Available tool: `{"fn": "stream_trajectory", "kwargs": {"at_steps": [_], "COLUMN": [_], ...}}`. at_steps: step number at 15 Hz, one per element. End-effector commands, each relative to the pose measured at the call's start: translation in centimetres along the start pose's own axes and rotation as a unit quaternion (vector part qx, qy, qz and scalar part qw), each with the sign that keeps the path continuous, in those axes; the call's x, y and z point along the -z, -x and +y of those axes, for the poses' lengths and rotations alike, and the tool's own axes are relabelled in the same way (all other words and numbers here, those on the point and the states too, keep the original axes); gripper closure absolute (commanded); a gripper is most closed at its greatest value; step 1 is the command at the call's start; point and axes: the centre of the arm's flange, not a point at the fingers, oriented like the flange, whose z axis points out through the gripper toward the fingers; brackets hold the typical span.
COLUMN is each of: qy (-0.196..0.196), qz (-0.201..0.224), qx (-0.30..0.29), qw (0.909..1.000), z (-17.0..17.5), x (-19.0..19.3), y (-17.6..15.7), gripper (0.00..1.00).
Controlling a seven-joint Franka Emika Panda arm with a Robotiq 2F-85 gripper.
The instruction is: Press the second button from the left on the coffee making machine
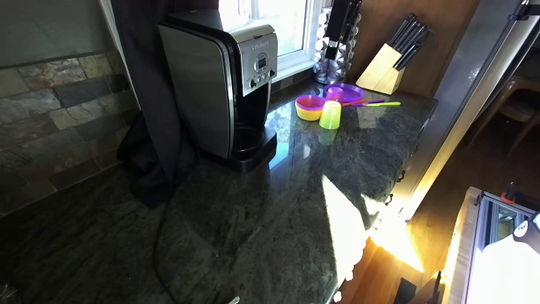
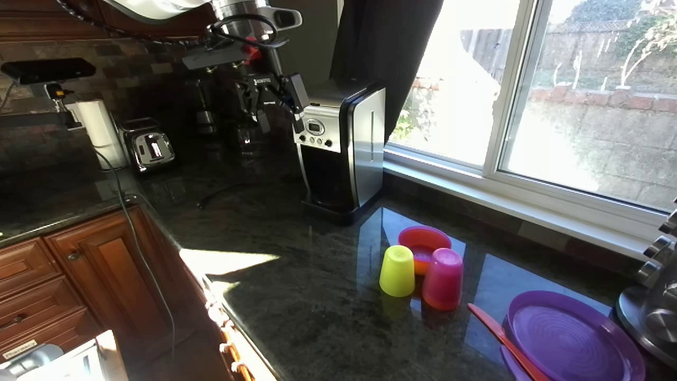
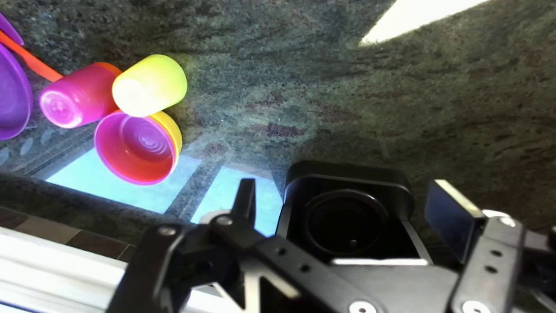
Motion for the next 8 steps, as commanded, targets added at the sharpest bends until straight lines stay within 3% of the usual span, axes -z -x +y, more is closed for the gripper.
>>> {"fn": "stream_trajectory", "kwargs": {"at_steps": [1, 8], "qy": [0.001, 0.002], "qz": [0.001, 0.001], "qx": [0.0, -0.001], "qw": [1.0, 1.0], "z": [-0.04, 0.09], "x": [0.08, 0.08], "y": [-0.02, -0.02], "gripper": [0.0, 0.0]}}
